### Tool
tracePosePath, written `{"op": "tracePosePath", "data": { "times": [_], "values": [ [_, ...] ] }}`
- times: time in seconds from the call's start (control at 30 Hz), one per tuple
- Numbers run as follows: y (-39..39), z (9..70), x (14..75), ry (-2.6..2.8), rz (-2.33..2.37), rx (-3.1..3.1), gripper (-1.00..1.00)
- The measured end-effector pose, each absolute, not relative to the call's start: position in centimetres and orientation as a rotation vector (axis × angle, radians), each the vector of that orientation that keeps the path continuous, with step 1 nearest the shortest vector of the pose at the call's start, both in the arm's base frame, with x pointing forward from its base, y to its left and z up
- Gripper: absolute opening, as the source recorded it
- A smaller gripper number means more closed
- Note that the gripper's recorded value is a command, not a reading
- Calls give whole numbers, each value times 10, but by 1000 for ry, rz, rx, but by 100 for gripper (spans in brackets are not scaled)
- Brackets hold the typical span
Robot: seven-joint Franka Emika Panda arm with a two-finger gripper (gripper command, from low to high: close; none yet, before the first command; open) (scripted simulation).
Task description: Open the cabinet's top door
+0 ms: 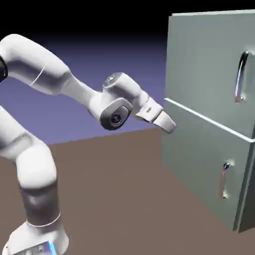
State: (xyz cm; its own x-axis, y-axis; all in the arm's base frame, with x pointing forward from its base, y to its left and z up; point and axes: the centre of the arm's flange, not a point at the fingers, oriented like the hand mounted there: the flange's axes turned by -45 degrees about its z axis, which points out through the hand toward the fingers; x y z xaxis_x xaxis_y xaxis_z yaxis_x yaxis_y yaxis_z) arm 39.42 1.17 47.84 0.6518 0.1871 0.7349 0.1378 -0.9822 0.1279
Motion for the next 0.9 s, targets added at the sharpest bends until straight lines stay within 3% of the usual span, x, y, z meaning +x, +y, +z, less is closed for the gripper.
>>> {"op": "tracePosePath", "data": {
  "times": [0.43,0.9],
  "values": [
    [30,563,403,1006,1337,2228,0],
    [16,620,403,1420,1193,1504,0]
  ]
}}
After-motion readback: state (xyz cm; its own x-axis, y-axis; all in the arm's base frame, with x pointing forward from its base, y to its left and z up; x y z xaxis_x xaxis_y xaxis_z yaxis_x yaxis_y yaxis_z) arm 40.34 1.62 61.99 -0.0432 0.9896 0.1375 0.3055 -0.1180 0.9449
